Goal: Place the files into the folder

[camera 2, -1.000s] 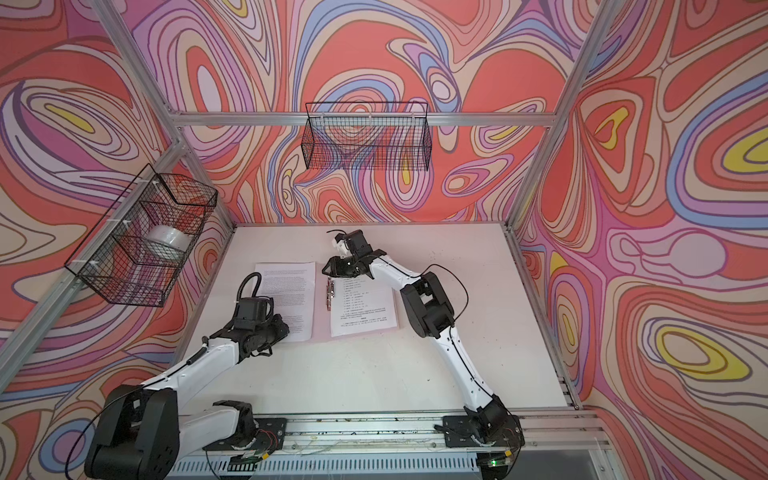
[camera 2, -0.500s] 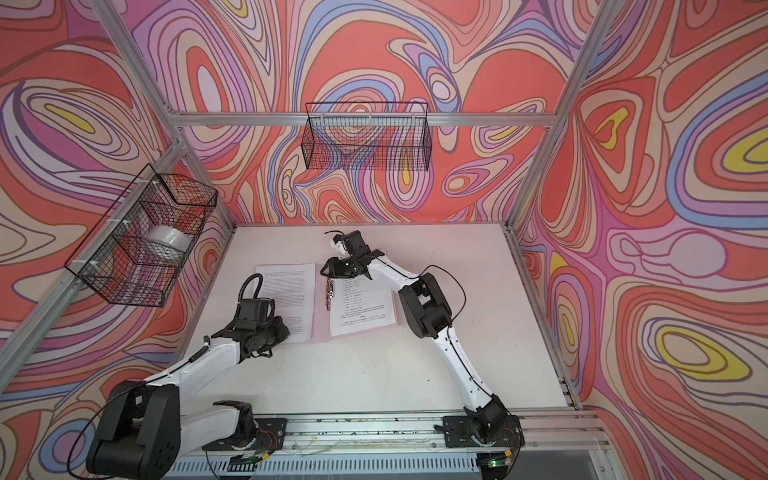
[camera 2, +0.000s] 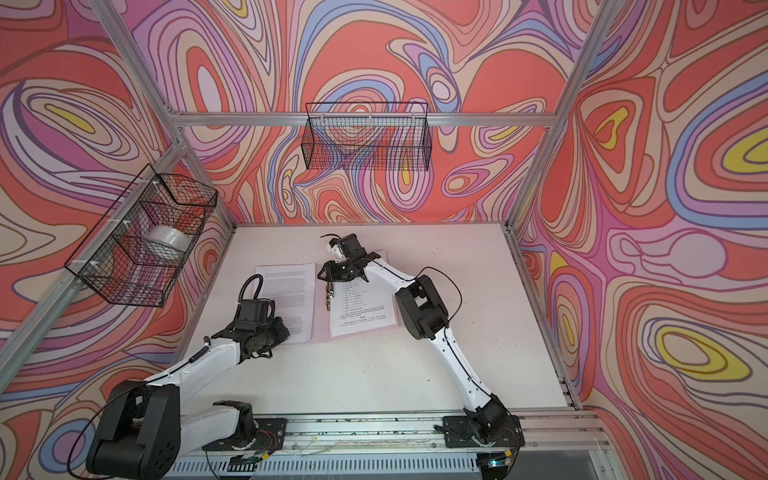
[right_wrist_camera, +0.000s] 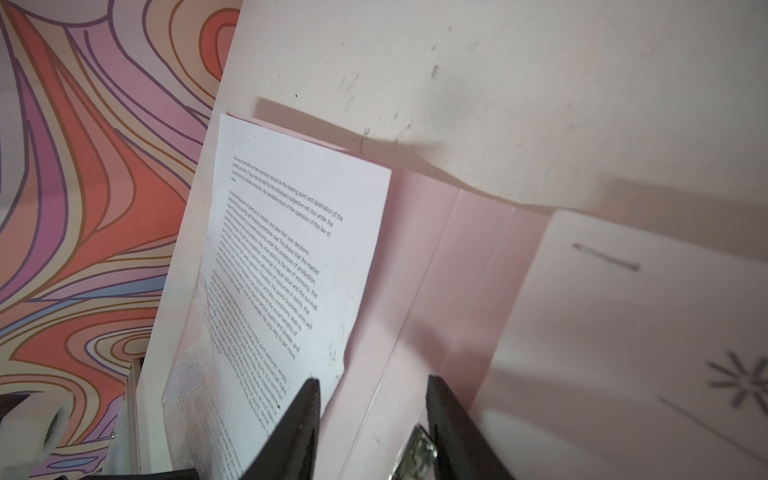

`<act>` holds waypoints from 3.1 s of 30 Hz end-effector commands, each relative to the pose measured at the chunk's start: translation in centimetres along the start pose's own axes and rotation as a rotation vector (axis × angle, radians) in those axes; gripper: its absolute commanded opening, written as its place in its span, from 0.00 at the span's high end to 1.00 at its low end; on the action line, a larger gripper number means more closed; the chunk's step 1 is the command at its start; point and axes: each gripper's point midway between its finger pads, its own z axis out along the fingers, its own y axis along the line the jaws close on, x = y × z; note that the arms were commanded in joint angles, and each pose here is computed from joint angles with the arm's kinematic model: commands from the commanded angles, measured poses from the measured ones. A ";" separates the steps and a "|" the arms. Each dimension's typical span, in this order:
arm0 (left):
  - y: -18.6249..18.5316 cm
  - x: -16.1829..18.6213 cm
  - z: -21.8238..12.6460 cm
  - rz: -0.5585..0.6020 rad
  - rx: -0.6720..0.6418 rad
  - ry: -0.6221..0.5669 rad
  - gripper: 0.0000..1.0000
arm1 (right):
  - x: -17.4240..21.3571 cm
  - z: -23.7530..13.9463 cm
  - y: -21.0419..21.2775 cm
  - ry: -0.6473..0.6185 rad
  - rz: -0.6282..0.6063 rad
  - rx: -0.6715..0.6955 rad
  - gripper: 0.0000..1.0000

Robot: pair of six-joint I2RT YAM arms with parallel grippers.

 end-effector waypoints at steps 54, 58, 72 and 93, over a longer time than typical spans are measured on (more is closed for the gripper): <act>0.1 0.4 0.3 0.021 0.006 0.001 0.82 | 1.0 -5.1 7.4 -0.020 -0.108 -0.045 0.61; 0.1 0.4 0.1 0.023 0.009 -0.002 0.82 | 1.2 -6.2 7.9 -0.028 -0.090 -0.029 0.62; -0.1 0.5 0.1 0.027 0.020 0.000 0.82 | 4.7 -8.4 6.7 0.037 0.291 0.046 0.73; -0.3 0.5 0.2 0.030 0.027 0.006 0.83 | 7.9 -6.6 6.5 0.093 0.436 -0.084 0.77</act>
